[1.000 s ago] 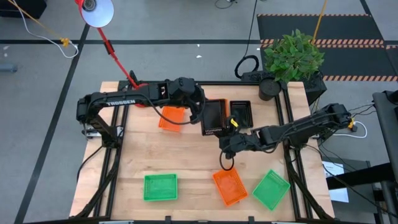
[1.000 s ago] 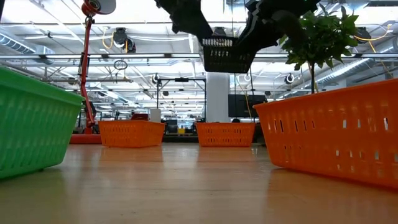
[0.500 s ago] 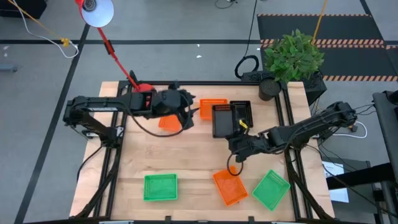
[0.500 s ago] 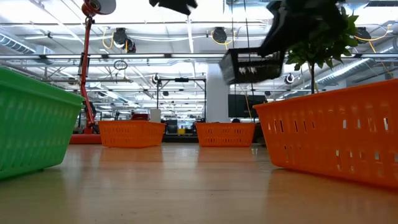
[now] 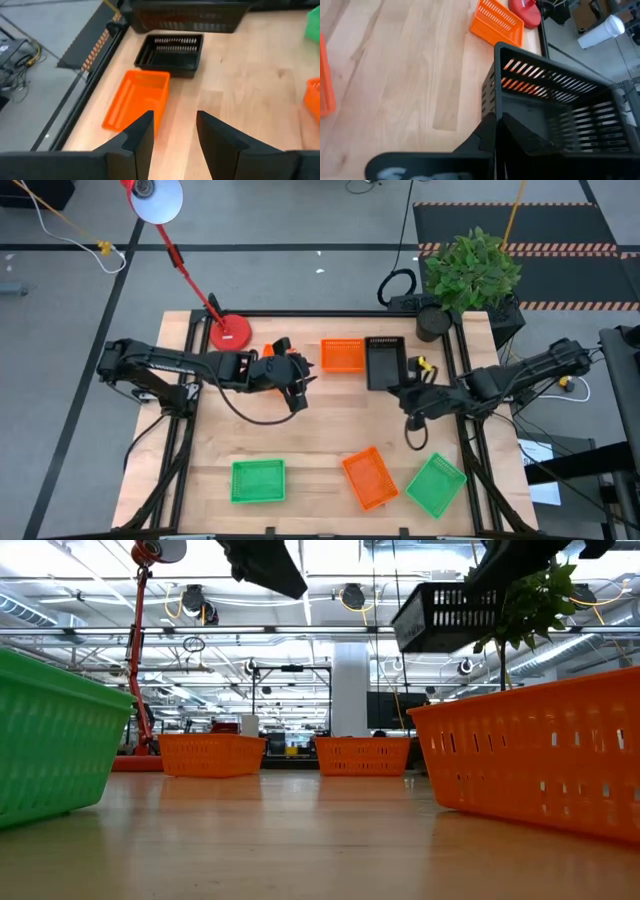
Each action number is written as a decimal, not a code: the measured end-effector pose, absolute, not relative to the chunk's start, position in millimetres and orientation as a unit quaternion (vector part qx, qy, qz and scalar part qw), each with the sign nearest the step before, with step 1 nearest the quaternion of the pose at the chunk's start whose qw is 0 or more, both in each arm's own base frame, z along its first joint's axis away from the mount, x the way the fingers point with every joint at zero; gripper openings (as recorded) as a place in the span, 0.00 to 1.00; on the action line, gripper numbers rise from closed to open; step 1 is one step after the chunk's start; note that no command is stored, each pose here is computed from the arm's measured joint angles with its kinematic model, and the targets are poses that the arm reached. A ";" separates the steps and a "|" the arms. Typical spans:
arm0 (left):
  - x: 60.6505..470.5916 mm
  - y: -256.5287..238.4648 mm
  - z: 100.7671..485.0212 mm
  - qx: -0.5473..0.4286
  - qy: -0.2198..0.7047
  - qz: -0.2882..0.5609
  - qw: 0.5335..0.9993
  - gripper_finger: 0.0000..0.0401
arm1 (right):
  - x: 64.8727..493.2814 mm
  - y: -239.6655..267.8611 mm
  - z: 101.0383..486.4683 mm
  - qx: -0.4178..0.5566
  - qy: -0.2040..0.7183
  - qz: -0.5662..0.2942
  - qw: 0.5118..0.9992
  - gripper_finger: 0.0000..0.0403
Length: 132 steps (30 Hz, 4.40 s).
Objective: Stack baskets by color
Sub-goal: Stack the black basket on top of the black basket, then stack the bottom orange basket on top of the right orange basket
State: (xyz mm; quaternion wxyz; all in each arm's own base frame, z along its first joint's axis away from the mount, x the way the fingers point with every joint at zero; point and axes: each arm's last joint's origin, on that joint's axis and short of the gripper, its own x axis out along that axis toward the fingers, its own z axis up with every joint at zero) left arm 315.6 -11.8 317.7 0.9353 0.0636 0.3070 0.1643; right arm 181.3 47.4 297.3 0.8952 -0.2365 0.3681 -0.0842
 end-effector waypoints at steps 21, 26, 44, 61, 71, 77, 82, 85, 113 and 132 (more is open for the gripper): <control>320.3 -21.3 297.6 0.047 0.282 0.104 0.953 0.37 | 154.3 7.6 232.4 -0.267 0.364 -0.126 0.883 0.02; 320.3 -21.4 297.6 0.043 0.281 0.105 0.953 0.37 | 157.3 -0.6 217.3 -0.250 0.358 -0.095 0.895 0.02; 320.1 -21.9 297.4 0.042 0.282 0.104 0.953 0.37 | 151.8 -17.7 192.2 -0.246 0.394 -0.080 0.882 0.02; 320.0 -22.9 297.6 0.047 0.283 0.102 0.953 0.37 | 152.5 -17.3 192.2 -0.236 0.388 -0.077 0.888 0.02; 320.0 -23.1 297.6 0.047 0.283 0.101 0.953 0.37 | 152.5 -17.3 192.2 -0.224 0.387 -0.082 0.891 0.02; 320.1 -23.1 297.6 0.047 0.283 0.101 0.953 0.37 | 152.5 -17.3 188.7 -0.225 0.383 -0.084 0.892 0.02; 320.1 -23.2 297.7 0.045 0.282 0.102 0.953 0.37 | 151.7 -17.4 177.1 -0.238 0.373 -0.083 0.893 0.05; 320.1 -23.6 297.8 0.046 0.282 0.101 0.953 0.37 | 151.4 -17.4 176.1 -0.240 0.374 -0.082 0.892 0.08; 320.1 -23.6 297.8 0.044 0.282 0.101 0.953 0.37 | 152.0 -24.6 177.9 -0.205 0.365 -0.117 0.901 0.36; 320.1 -23.6 297.8 0.043 0.282 0.102 0.953 0.37 | 148.8 -22.2 199.7 -0.221 0.275 -0.136 0.926 0.36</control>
